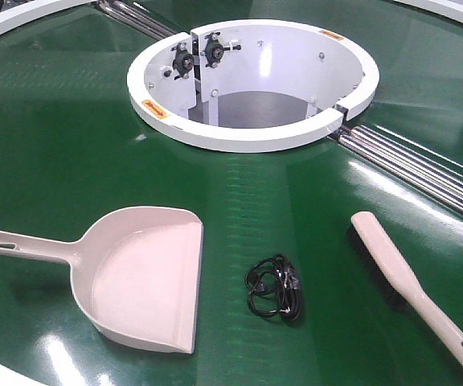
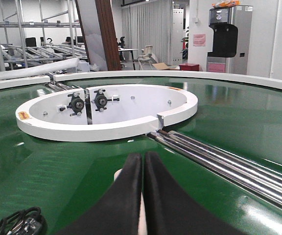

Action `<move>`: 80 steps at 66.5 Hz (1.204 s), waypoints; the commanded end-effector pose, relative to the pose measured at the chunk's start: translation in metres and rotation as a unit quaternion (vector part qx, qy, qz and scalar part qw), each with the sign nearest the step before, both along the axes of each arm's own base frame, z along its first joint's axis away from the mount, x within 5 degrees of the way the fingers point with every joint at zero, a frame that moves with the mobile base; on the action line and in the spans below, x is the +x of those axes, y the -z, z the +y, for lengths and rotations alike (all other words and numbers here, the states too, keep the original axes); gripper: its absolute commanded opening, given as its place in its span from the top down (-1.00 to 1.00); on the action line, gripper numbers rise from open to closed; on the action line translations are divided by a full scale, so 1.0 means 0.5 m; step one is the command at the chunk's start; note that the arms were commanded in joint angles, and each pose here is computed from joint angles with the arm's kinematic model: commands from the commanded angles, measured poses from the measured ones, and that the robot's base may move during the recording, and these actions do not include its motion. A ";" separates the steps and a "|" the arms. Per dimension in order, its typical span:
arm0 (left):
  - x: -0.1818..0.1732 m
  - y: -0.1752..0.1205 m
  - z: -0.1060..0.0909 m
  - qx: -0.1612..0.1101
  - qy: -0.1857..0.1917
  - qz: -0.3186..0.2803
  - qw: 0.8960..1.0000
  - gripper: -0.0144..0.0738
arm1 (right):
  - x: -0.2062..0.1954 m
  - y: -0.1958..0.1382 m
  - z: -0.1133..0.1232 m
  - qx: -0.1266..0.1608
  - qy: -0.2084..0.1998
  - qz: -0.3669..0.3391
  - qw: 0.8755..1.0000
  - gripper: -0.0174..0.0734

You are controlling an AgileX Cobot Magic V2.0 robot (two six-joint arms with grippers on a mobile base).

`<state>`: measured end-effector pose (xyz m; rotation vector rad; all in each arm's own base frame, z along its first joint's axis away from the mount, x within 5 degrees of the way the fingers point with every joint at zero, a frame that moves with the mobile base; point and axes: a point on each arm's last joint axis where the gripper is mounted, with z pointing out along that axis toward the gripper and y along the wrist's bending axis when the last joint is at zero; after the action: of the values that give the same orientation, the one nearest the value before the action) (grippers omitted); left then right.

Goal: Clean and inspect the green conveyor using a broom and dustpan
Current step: 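Move the left gripper down toward the pink dustpan handle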

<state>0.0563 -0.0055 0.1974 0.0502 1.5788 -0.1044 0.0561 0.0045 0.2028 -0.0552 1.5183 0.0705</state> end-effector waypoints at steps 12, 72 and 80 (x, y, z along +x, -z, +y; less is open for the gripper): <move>0.000 0.007 0.000 -0.004 -0.001 -0.026 1.000 0.69 | -0.001 0.000 0.000 -0.001 0.002 -0.032 0.999 0.64; 0.000 0.007 0.000 -0.004 -0.001 -0.026 1.000 0.69 | -0.001 0.000 0.000 -0.001 0.002 -0.032 0.999 0.64; 0.000 0.004 0.000 -0.003 -0.001 -0.032 0.999 0.69 | -0.001 0.000 0.000 -0.001 0.002 -0.032 0.999 0.64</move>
<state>0.0563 -0.0052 0.1974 0.0468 1.5788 -0.1009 0.0561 0.0045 0.2028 -0.0552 1.5183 0.0705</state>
